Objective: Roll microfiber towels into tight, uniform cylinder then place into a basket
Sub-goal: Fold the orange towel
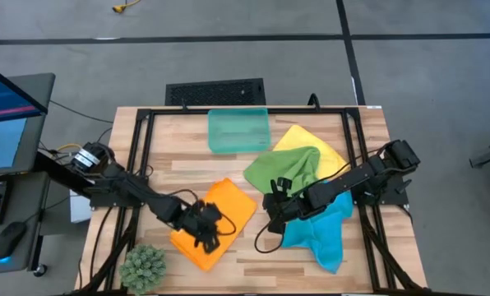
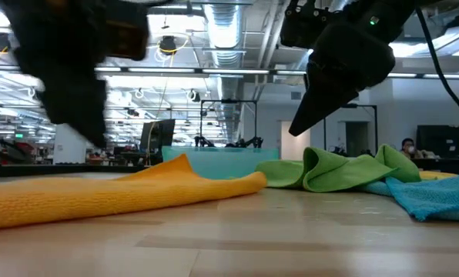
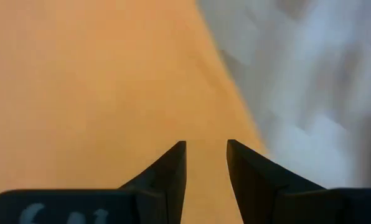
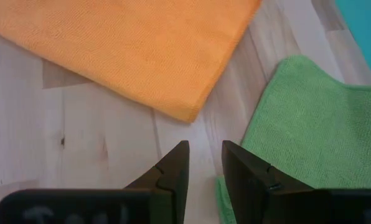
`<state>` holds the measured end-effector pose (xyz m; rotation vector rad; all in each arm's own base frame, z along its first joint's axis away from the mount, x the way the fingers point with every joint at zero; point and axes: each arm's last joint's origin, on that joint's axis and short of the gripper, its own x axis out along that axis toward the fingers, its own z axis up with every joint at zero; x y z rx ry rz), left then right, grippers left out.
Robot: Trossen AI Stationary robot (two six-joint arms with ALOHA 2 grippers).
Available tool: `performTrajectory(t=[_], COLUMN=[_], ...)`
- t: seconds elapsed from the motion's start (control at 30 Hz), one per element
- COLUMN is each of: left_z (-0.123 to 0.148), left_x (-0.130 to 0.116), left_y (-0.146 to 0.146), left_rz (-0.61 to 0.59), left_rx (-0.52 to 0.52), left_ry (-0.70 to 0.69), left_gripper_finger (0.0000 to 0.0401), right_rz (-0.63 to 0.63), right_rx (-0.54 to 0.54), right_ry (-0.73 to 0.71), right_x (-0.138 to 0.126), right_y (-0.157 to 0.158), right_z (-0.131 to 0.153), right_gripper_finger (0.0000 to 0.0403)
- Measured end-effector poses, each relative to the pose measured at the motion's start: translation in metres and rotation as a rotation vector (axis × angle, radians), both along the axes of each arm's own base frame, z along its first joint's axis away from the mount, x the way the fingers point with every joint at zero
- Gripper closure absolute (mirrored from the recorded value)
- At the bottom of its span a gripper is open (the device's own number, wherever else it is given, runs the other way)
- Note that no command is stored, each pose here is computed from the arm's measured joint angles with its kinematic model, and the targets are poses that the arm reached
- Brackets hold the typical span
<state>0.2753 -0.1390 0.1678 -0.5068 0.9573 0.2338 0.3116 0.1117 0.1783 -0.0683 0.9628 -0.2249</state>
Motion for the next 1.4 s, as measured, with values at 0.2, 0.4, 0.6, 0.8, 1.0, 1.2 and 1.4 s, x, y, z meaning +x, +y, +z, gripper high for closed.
performTrajectory(t=[0.2,0.4,0.6,0.8,1.0,1.2,1.4], left_z=[-0.008,-0.011,-0.021,-0.033,-0.038,-0.039,-0.041], left_x=[0.009,0.009,0.0,-0.008,-0.014,-0.023,-0.04], left_y=[0.038,0.056,0.062,0.064,0.062,0.047,0.029], left_rz=[0.06,0.083,0.099,0.142,0.236,0.329,0.508], left_rx=[0.105,0.139,0.117,0.095,0.046,0.046,0.072], left_ry=[0.08,0.144,0.213,0.222,0.222,0.211,0.171], left_gripper_finger=[0.0295,0.0295,0.0295,0.0295,0.0295,0.0295,0.0295], right_rz=[-0.007,-0.007,-0.006,-0.006,-0.006,-0.006,-0.004], right_rx=[0.004,0.004,0.004,0.004,0.004,0.002,0.0], right_ry=[-0.003,-0.002,0.0,-0.001,-0.001,0.006,0.01], right_x=[0.0,0.0,0.0,0.0,0.0,-0.001,-0.001], right_y=[0.0,0.0,0.0,0.0,0.0,0.0,0.001], right_z=[0.0,0.0,0.0,0.0,0.0,0.0,0.0], right_gripper_finger=[0.0285,0.0285,0.0285,0.0285,0.0285,0.0285,0.0285])
